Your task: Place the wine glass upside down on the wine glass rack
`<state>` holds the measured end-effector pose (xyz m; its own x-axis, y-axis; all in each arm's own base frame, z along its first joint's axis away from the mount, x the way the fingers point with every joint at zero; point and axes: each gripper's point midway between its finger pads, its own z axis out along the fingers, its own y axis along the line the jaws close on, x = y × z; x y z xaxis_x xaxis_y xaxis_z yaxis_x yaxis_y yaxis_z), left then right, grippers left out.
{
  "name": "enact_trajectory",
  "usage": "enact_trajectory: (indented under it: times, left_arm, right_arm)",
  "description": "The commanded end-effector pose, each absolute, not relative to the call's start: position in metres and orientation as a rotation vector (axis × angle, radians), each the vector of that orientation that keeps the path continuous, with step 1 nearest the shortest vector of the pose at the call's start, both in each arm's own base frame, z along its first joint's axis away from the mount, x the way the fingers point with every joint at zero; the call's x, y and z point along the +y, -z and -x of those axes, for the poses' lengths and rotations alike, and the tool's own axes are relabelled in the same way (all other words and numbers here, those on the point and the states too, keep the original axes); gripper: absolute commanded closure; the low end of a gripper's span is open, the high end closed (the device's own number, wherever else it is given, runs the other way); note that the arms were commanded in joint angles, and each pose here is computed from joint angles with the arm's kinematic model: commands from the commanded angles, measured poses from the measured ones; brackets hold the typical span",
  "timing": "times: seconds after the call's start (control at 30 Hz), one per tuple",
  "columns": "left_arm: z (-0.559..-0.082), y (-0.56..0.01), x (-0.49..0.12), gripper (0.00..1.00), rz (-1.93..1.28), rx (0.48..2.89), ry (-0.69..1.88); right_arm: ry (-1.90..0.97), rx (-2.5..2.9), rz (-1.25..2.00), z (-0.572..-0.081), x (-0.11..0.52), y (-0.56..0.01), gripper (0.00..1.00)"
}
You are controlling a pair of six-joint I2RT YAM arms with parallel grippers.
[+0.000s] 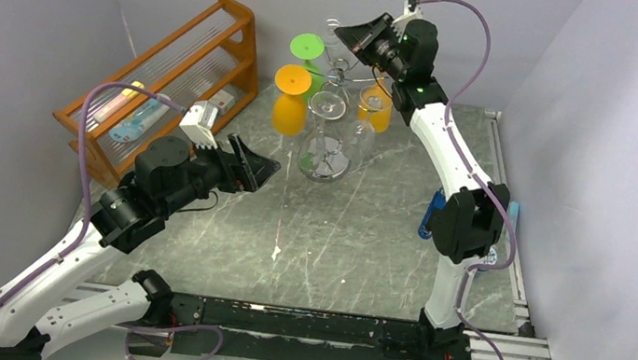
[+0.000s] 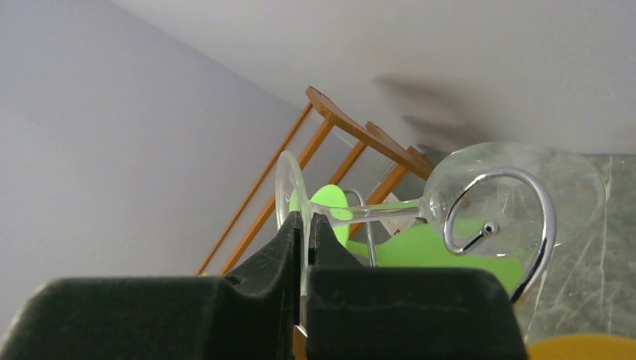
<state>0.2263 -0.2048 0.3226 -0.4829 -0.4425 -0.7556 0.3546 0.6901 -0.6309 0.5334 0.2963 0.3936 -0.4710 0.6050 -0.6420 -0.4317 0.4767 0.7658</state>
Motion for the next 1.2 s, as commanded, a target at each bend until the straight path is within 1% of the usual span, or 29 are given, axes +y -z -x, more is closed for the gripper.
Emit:
enact_trajectory:
  times: [0.0,0.37,0.73,1.17]
  left_arm:
    - [-0.226,-0.334,-0.202,0.12,0.073,1.822,0.951]
    - [-0.222,-0.338,-0.198,0.12,0.081,1.815,0.959]
    - [-0.218,-0.341,-0.195,0.12,0.085,1.804,0.963]
    - [-0.218,-0.342,-0.193,0.12,0.087,1.803,0.955]
  right_arm:
    - [-1.236,1.608,-0.194,-0.52,0.286,-0.427,1.0]
    - [-1.227,1.679,-0.282,-0.506,0.279,-0.423,1.0]
    - [-1.113,1.676,-0.359,-0.502,0.258,-0.422,1.0]
    - [-0.957,1.629,-0.438,-0.513,0.232,-0.422,1.0]
